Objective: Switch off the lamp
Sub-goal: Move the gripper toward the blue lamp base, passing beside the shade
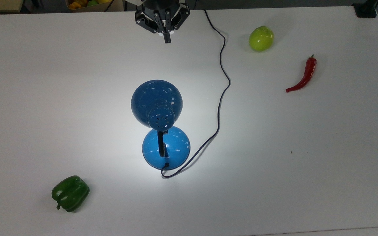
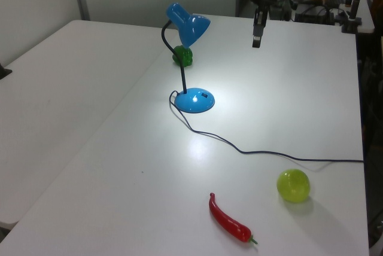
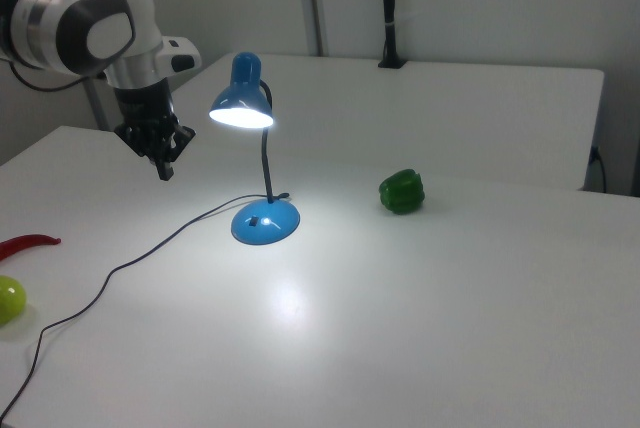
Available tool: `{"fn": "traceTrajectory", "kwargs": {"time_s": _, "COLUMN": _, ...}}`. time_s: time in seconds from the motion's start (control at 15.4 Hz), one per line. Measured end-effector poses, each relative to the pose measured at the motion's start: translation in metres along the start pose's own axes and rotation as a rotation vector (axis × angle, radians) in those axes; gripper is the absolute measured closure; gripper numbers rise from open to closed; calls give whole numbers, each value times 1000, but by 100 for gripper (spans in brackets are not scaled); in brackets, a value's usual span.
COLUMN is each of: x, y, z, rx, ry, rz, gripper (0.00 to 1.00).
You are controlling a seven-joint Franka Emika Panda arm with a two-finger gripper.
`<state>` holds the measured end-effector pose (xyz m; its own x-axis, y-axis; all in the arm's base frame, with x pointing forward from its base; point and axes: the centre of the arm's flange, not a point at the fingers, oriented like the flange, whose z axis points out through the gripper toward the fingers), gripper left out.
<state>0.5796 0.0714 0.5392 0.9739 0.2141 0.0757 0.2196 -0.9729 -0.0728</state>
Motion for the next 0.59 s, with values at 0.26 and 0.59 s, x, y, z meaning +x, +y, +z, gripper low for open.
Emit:
{"fn": "traceTrajectory", "kwargs": {"time_s": 0.26, "x": 11, "y": -10, "z": 37, "rx": -2, "ry": 26, "rz": -19, "gripper": 99}}
{"fn": "traceTrajectory", "kwargs": {"time_s": 0.59, "x": 24, "y": -12, "z": 64, "rx": -5, "ry": 61, "rz": -25, "gripper": 99}}
